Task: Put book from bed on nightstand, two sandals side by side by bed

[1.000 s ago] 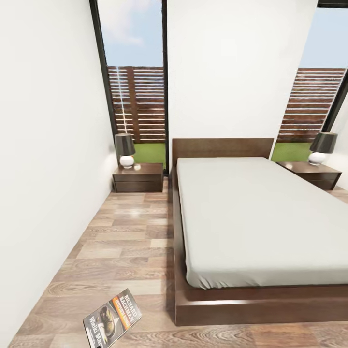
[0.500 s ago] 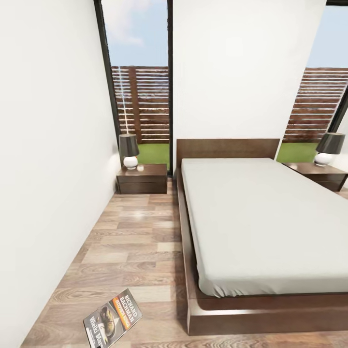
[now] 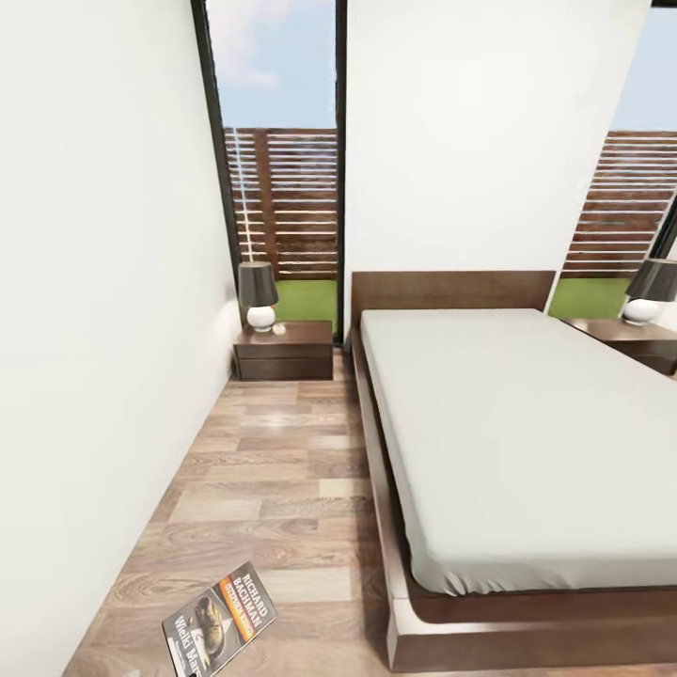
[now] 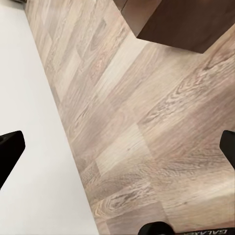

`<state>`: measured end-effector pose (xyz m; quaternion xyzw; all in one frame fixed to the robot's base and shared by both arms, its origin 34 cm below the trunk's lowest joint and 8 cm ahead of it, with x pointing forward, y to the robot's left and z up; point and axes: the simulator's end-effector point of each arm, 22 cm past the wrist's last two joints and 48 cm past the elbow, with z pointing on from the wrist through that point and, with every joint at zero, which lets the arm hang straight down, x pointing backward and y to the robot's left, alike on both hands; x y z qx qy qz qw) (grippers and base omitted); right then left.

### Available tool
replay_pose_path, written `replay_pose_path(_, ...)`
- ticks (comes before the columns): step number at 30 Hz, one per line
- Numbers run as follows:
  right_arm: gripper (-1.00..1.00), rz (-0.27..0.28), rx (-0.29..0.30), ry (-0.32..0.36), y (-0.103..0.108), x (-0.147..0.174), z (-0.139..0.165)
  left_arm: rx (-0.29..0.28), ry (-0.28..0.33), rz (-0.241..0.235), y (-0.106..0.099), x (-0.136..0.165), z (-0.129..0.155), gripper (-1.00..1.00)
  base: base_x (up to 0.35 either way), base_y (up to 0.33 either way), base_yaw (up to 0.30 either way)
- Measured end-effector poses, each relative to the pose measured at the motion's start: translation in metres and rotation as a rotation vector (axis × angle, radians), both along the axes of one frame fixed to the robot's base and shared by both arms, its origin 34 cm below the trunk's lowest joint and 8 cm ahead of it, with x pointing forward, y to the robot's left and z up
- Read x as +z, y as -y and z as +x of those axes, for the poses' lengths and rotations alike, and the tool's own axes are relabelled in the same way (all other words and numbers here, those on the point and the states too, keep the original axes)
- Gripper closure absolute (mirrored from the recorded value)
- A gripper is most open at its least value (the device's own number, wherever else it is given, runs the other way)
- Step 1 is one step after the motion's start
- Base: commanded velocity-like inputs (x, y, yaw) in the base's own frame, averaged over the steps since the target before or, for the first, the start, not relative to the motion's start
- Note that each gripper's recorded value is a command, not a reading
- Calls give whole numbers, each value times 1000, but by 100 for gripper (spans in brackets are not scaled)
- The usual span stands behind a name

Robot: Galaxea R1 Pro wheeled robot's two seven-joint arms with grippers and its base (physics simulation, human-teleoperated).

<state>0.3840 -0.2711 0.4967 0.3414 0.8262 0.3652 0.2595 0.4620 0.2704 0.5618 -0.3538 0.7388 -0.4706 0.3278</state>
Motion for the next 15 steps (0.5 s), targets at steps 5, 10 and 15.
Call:
replay_pose_path(5,-100,0,2,0,0,0,0,0,0,0,0,0,0,100,105,171,0)
replay_pose_path(10,-100,0,-1,0,0,0,0,0,0,0,0,0,0,100,104,167,0)
replay_pose_path(15,-100,0,-1,-1,0,0,0,-1,0,1,0,0,0,100,104,186,0)
